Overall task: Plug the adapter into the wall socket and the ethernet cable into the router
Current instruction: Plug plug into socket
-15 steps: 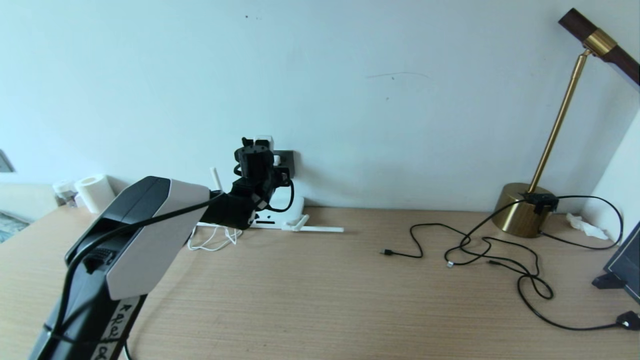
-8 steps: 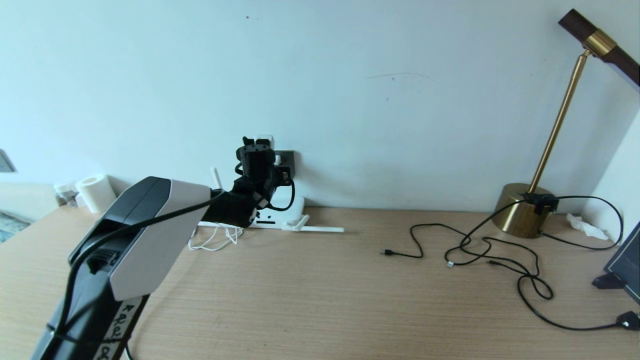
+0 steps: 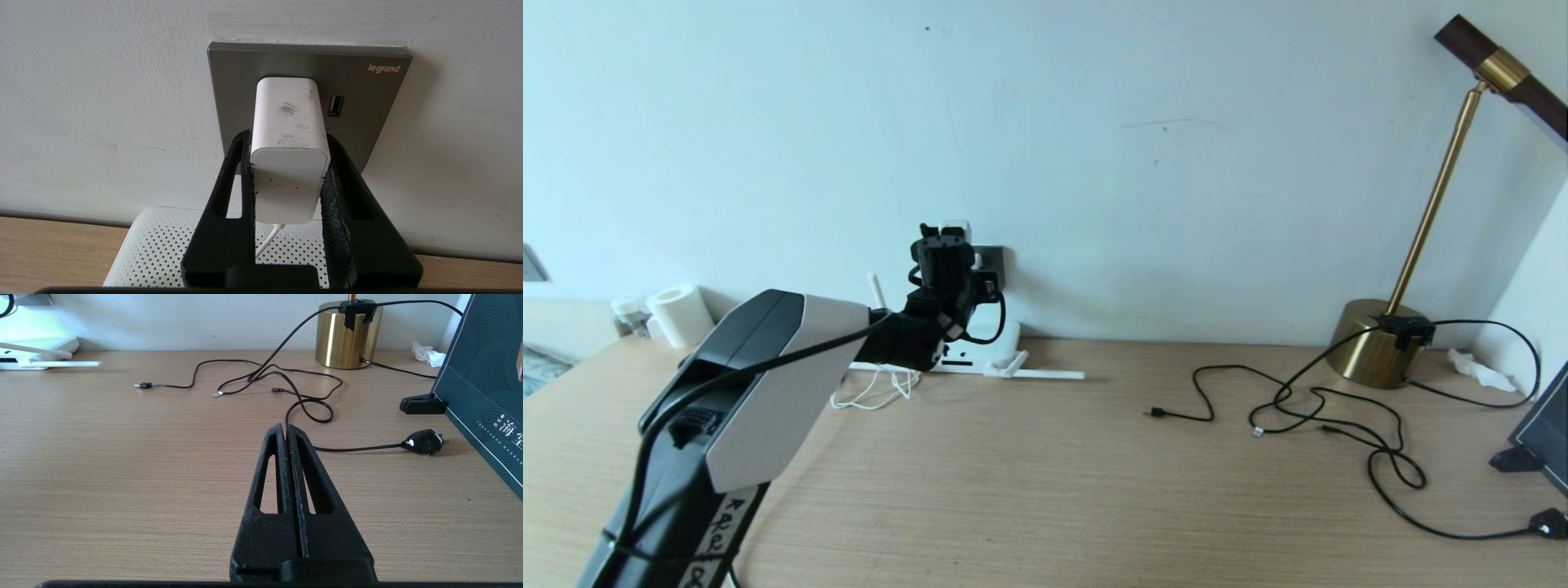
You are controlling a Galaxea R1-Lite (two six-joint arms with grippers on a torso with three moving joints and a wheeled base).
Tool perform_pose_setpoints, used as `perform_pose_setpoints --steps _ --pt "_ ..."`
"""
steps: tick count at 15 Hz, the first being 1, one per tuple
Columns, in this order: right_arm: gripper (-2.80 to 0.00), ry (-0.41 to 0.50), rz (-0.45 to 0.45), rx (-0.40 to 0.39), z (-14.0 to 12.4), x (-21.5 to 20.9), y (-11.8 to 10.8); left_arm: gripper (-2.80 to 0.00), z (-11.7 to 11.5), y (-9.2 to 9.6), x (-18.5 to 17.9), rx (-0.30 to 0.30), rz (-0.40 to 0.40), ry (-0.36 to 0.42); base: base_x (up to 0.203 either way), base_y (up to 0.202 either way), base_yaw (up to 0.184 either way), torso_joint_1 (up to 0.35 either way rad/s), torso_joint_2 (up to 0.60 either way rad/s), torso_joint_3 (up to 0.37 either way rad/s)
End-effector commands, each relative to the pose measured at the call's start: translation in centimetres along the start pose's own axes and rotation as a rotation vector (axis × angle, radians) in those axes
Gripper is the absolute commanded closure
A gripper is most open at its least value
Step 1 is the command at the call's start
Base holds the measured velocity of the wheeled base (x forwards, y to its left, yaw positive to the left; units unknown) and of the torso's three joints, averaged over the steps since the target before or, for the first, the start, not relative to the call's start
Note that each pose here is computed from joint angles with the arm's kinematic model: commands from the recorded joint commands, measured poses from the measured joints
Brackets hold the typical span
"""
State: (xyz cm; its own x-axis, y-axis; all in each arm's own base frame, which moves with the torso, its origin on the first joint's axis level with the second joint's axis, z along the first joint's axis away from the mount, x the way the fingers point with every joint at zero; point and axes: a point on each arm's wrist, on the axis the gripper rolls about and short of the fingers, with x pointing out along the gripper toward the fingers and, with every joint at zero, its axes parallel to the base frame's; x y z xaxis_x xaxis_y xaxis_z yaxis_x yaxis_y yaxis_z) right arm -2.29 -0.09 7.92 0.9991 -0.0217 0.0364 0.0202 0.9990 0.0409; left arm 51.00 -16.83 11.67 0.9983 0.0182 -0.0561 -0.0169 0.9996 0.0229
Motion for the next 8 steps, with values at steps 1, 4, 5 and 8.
perform_pose_setpoints --steps 1,4,5,8 --pt "0.0 0.01 0.0 0.0 -0.3 0.07 -0.01 0.0 -0.06 0.01 0.03 -0.002 0.002 0.0 0.0 0.0 0.0 0.0 0.0 0.0" --pt "0.0 0.01 0.0 0.0 -0.3 0.07 -0.01 0.0 -0.06 0.01 0.03 -0.002 0.002 0.0 0.0 0.0 0.0 0.0 0.0 0.0" --pt "0.0 0.01 0.0 0.0 -0.3 0.07 -0.01 0.0 -0.06 0.09 0.05 -0.002 0.004 0.0 0.0 0.0 0.0 0.0 0.0 0.0" --pt "0.0 0.01 0.0 0.0 -0.3 0.07 -0.01 0.0 -0.14 0.08 0.07 -0.002 0.004 0.002 0.0 0.0 0.0 0.0 0.0 0.0"
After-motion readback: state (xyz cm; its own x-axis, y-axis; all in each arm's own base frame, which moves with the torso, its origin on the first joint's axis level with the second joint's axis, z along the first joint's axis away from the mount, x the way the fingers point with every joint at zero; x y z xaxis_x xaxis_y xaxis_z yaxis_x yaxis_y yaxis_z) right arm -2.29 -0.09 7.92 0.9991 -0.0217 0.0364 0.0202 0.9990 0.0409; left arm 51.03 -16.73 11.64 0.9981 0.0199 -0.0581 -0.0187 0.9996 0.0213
